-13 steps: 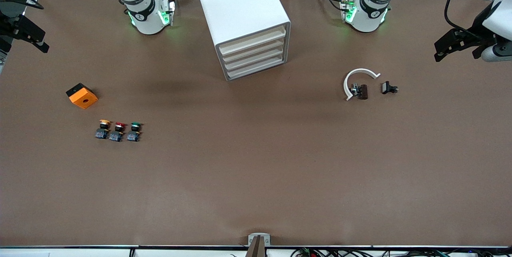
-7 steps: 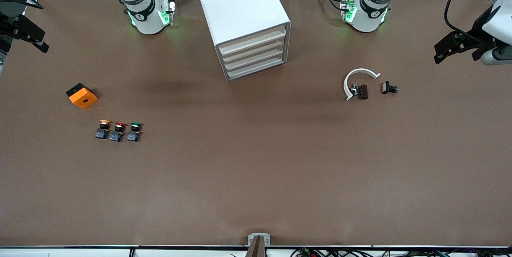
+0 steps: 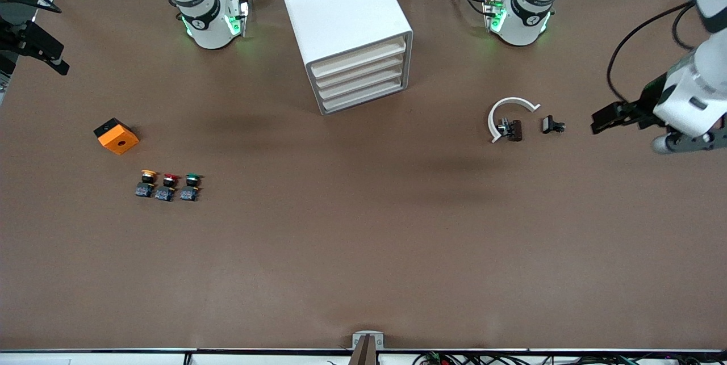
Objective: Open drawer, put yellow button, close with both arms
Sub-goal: 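Move the left gripper toward the white drawer cabinet's top drawer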
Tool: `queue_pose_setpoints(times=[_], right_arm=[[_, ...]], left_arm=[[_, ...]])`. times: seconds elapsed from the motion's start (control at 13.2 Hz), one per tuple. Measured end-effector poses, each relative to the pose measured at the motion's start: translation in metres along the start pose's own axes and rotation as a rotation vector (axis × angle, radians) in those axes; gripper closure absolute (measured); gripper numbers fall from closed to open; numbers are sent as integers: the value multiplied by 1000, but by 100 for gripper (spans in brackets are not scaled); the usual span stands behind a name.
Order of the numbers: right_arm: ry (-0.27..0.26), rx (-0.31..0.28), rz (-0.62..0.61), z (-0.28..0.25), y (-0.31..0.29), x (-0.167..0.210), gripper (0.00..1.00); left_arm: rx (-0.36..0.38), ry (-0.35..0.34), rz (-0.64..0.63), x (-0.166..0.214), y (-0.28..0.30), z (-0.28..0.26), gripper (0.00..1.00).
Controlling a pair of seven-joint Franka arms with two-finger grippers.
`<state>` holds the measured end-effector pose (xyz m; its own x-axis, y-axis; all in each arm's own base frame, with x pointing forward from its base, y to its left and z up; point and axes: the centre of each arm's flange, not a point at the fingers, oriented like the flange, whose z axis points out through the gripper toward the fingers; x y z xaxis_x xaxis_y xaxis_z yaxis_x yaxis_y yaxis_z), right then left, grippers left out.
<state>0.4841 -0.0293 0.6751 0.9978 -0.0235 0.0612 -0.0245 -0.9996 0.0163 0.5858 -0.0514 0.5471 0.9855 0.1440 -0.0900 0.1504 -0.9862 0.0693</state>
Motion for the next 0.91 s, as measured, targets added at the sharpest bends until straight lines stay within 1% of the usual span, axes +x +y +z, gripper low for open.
queue_pose_setpoints(times=[0.08,0.15,0.3,0.53,0.76,0.91], right_arm=[[0,0,0,0,0,0,0],[-2,0,0,1,0,0,0],[-9,0,0,3,0,1,0],[-25,1,0,8,0,3,0],[-36,1,1,11,1,4,0],[-77,2,2,18,1,3,0]], left_arm=[[-35,-25,-38,9,5,17,0],[-51,-51,-85,16,9,33,0],[-50,-101,-209,24,24,62,0],[-18,-144,-406,24,78,102,0],[37,-177,-614,8,152,149,0],[64,-199,-812,-3,200,171,0]])
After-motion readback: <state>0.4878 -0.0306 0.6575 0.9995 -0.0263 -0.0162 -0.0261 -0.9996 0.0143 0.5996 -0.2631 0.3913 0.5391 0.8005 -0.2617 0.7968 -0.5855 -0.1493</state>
